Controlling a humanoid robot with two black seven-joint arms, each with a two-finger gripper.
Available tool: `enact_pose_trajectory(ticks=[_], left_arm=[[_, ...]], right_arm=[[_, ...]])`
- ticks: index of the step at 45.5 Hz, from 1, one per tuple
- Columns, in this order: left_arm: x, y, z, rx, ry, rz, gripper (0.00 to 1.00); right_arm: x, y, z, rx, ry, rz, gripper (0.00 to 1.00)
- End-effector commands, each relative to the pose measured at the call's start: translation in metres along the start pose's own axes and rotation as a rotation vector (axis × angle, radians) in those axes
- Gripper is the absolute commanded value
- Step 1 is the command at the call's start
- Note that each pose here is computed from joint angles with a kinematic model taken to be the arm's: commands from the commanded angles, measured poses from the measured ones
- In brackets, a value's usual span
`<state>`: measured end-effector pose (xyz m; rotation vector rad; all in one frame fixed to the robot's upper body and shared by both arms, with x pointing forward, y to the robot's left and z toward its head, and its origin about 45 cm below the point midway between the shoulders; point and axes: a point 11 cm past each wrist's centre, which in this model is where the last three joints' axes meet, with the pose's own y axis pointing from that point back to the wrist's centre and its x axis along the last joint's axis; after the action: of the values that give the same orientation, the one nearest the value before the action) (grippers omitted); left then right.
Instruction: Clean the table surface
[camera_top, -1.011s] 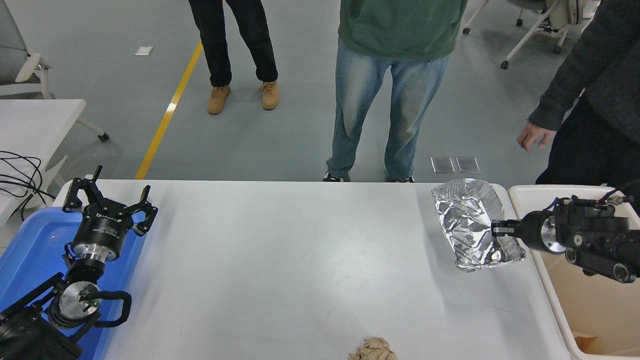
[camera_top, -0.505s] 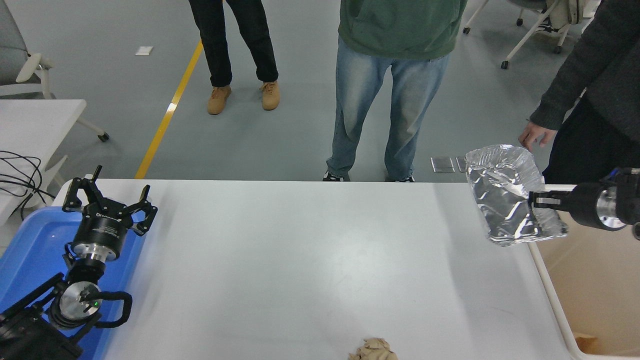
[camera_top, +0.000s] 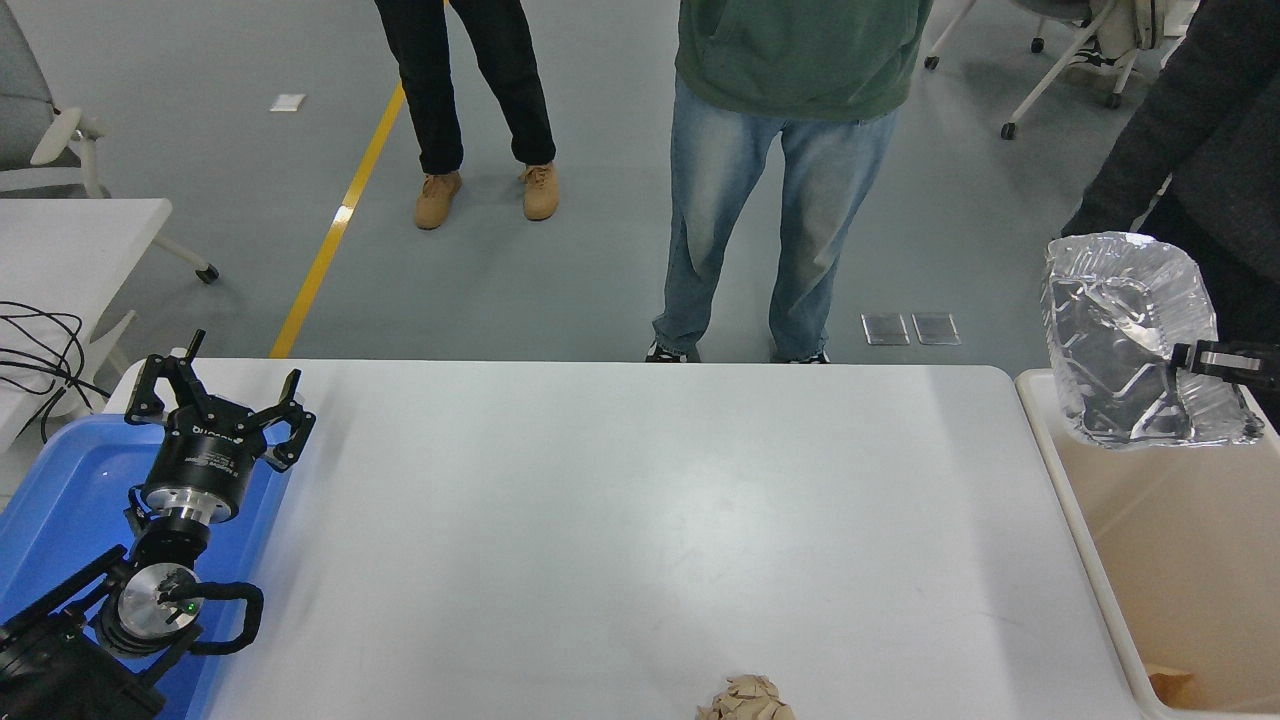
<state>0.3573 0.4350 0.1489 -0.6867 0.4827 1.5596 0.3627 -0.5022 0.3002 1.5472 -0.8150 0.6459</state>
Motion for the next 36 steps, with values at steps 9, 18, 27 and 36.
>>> enact_pose_trajectory(ticks=[9,18,27,36], left_arm=[[0.000,0.000,0.000,0.000,0.000,0.000,0.99],[0.000,0.000,0.000,0.000,0.000,0.000,0.99],[0.000,0.000,0.000,0.000,0.000,0.000,0.99],[0.000,0.000,0.000,0.000,0.000,0.000,0.99]], right_arm=[[-0.019,0.023,0.085,-0.189,-0.109,0.041,0.00],[-0.046,0.011,0.112,-0.242,-0.151,0.040,0.00],[-0.095,-0.003,0.120,-0.266,-0.178,0.009,0.00],[-0.150,-0.025,0.115,-0.275,-0.155,-0.005,0.00]])
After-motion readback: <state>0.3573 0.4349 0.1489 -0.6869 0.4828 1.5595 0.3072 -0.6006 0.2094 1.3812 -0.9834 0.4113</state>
